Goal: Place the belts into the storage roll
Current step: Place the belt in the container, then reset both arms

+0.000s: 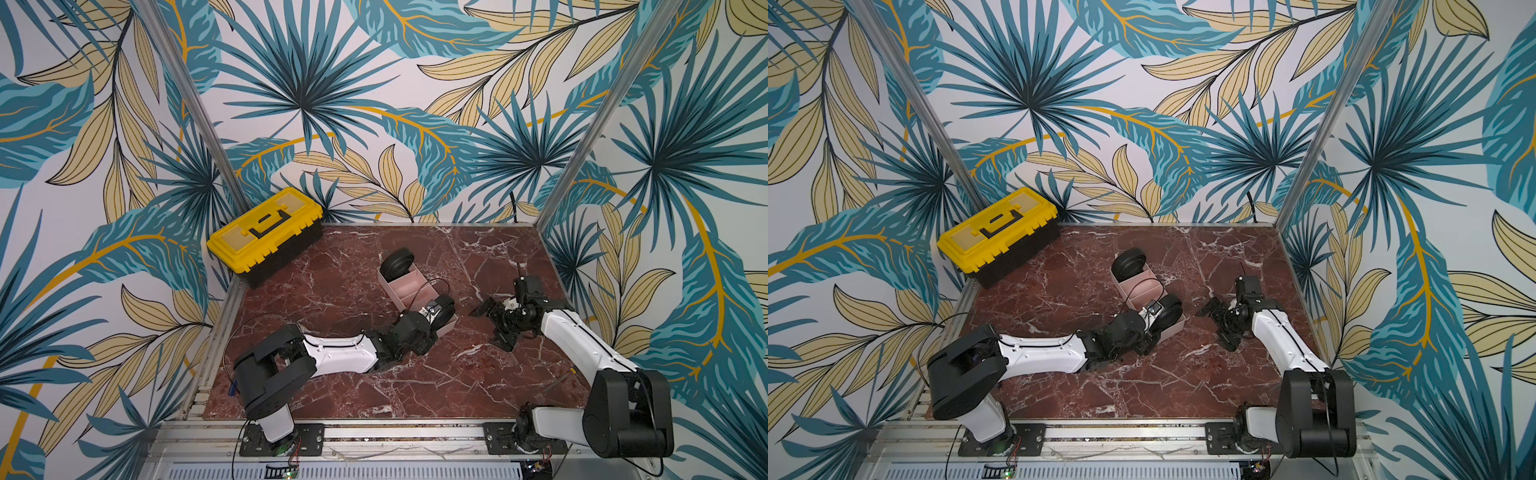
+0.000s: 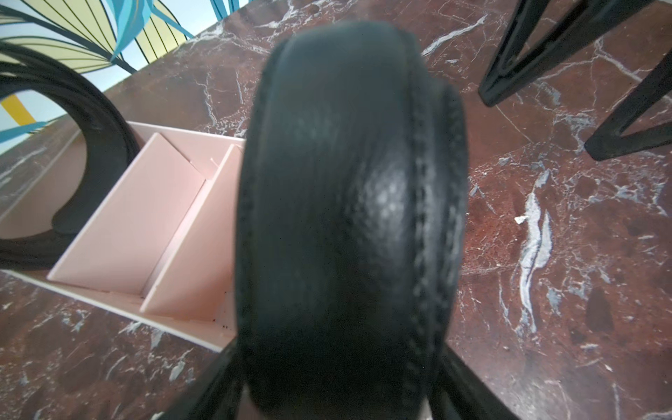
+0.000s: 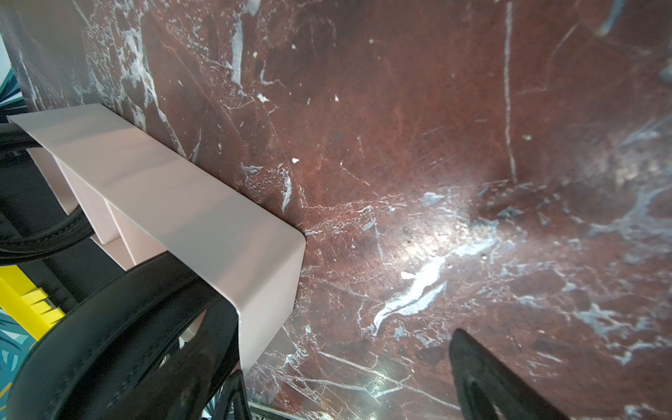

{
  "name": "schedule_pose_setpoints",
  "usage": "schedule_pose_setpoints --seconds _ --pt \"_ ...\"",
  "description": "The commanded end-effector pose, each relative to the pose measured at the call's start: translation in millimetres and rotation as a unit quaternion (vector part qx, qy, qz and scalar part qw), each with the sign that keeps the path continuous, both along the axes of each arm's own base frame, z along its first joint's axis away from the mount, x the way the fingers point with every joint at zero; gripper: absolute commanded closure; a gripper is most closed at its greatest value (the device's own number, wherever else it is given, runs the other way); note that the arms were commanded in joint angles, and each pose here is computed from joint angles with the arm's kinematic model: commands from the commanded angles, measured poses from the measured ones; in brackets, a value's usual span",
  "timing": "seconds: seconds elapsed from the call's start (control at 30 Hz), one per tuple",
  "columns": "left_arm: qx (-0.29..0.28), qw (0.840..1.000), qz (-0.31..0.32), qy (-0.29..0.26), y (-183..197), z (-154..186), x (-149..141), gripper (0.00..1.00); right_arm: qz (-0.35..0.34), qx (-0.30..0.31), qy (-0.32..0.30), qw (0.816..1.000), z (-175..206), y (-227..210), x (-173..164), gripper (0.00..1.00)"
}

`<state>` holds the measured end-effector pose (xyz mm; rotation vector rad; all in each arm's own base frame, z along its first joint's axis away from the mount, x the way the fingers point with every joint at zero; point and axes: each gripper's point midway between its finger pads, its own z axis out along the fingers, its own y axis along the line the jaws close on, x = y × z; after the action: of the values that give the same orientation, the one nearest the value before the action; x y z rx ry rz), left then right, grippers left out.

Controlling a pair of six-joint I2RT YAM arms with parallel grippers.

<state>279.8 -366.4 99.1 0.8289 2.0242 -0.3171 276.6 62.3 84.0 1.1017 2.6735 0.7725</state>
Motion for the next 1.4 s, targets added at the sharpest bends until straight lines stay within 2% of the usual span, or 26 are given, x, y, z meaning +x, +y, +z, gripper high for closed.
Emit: schedule_pose_setpoints --seconds 0.0,0.03,0.13,0.3,0.4,0.47,0.5,0.63,0.67,0.73,0.8,0.87,0.9,0.93,1.0,1.03,1.07,1.17,1.2,1.23,1.27,1.33,1.37 --pt "-0.013 1.0 0.005 -0.003 5 14 -1 0.12 -0.003 -0.006 0.009 1.0 -5 -3 -4 0.01" --pt "-0.017 1.0 0.01 -0.006 7 18 0 0.01 -0.002 -0.006 0.008 1.0 -5 -3 -4 0.01" --pt "-0.036 0.998 0.036 -0.026 16 40 4 0.0 -0.002 -0.008 0.006 1.0 -4 -4 -3 0.01" --pt "-0.108 0.988 0.068 -0.082 41 117 1 0.0 -0.005 -0.01 -0.007 1.0 3 -7 2 0.0" --pt "-0.178 0.967 0.135 -0.121 85 171 -3 0.0 -0.004 -0.02 -0.037 0.999 15 -10 12 0.0" --pt "-0.212 0.952 0.184 -0.123 126 197 -8 0.0 -0.009 -0.041 -0.07 0.997 28 -17 21 0.01" --pt "-0.213 0.945 0.216 -0.119 147 202 -8 0.01 -0.011 -0.051 -0.081 0.995 33 -21 24 0.01" --pt "-0.227 0.902 0.352 -0.109 235 212 -18 0.01 -0.042 -0.105 -0.157 0.981 57 -42 43 0.01" --pt "-0.225 0.886 0.386 -0.121 258 215 -23 0.0 -0.054 -0.12 -0.183 0.974 65 -48 48 0.0" --pt "-0.22 0.838 0.478 -0.14 309 215 -38 0.0 -0.072 -0.159 -0.222 0.959 74 -62 53 0.01" --pt "-0.199 0.82 0.512 -0.16 339 215 -48 0.0 -0.089 -0.208 -0.28 0.933 88 -79 58 0.0" --pt "-0.172 0.81 0.533 -0.176 358 214 -52 0.0 -0.102 -0.267 -0.356 0.89 111 -94 60 0.0" --pt "-0.154 0.806 0.543 -0.181 366 210 -53 0.0 -0.097 -0.306 -0.394 0.861 125 -101 58 0.0" --pt "-0.133 0.804 0.549 -0.185 371 205 -51 0.01 -0.079 -0.344 -0.42 0.836 138 -105 55 0.01" --pt "-0.113 0.798 0.563 -0.184 377 190 -44 0.0 -0.026 -0.405 -0.446 0.798 150 -105 53 0.0" --pt "-0.106 0.804 0.556 -0.182 375 182 -38 0.01 0.006 -0.43 -0.449 0.783 153 -104 52 0.01" --pt "-0.107 0.808 0.549 -0.185 373 176 -32 0.0 0.023 -0.45 -0.44 0.777 152 -106 51 0.01" --pt "-0.109 0.835 0.492 -0.221 357 165 -5 0.0 0.085 -0.484 -0.432 0.756 146 -102 52 0.01" --pt "-0.104 0.852 0.458 -0.231 350 159 6 0.0 0.111 -0.502 -0.43 0.742 142 -101 52 0.01" --pt "-0.105 0.859 0.442 -0.235 349 150 15 0.0 0.124 -0.519 -0.424 0.732 137 -103 52 0.0" --pt "-0.104 0.859 0.445 -0.231 354 141 23 0.0 0.13 -0.534 -0.413 0.726 132 -107 52 0.0" --pt "-0.091 0.853 0.471 -0.207 372 118 38 0.0 0.118 -0.544 -0.385 0.736 122 -118 52 0.0" --pt "-0.084 0.855 0.467 -0.209 375 113 45 0.01 0.119 -0.542 -0.383 0.739 120 -118 53 0.01"
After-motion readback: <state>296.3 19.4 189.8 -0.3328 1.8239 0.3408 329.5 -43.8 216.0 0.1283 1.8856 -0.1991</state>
